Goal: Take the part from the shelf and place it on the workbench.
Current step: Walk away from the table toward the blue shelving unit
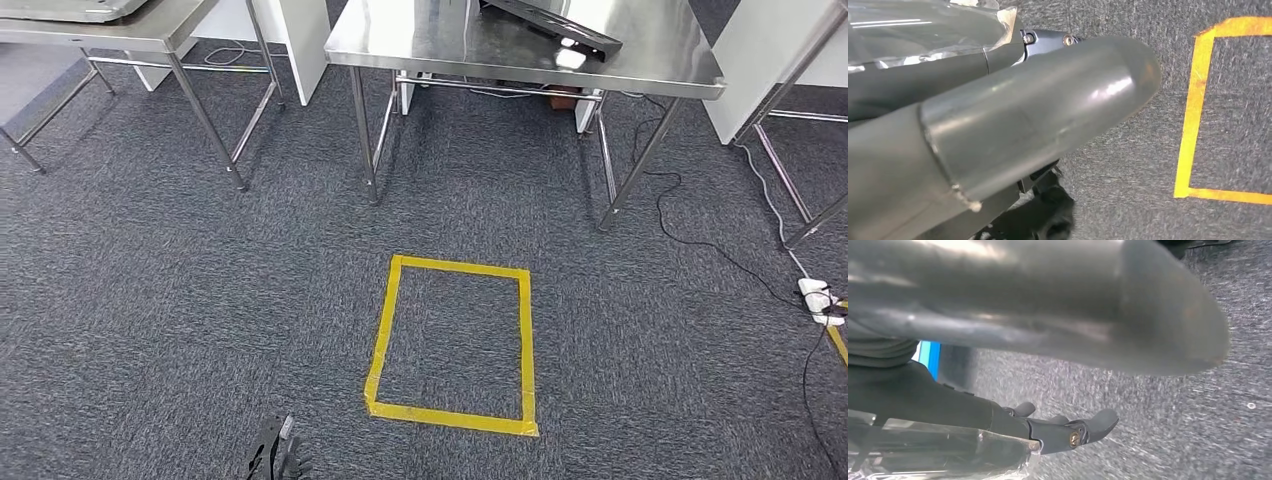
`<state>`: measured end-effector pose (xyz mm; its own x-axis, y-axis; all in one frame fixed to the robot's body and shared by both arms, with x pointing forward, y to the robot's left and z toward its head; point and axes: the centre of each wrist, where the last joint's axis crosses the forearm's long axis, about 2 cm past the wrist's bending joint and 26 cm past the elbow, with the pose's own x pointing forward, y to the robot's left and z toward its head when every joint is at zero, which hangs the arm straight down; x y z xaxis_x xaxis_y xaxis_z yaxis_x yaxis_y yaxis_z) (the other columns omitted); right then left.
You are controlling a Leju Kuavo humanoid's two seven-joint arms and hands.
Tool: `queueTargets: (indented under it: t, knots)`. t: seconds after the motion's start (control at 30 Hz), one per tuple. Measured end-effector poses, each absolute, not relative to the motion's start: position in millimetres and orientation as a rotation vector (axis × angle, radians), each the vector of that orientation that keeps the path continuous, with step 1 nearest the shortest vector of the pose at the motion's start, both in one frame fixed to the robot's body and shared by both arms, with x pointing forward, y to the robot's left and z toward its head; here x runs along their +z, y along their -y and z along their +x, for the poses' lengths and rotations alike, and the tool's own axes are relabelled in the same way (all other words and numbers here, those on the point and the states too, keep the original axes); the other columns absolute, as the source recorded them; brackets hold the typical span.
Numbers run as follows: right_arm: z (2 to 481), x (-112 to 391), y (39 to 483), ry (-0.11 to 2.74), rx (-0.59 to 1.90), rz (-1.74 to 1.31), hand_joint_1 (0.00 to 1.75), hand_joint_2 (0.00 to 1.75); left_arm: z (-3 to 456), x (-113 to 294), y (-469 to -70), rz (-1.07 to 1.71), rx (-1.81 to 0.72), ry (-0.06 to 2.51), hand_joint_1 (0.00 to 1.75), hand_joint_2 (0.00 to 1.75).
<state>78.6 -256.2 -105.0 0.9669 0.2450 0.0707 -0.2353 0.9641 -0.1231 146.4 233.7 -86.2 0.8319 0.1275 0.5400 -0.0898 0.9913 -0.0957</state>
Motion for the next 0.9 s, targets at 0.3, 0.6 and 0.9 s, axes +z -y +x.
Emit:
queueTargets:
  t: [0.3, 0.6, 0.9]
  knots:
    - [77.3, -105.0, 252.7, 0.084, 0.266, -0.114, 0.0, 0.0, 143.5, -87.1, -233.5, -0.061, 0.119, 0.566, 0.0, 0.0]
    - [73.6, -105.5, 250.9, 0.084, 0.278, -0.109, 0.0, 0.0, 145.1, -86.5, -232.6, -0.061, 0.118, 0.565, 0.0, 0.0]
    - [70.4, -106.0, 250.1, 0.084, 0.279, -0.104, 0.0, 0.0, 145.8, -85.9, -229.9, -0.067, 0.116, 0.566, 0.0, 0.0]
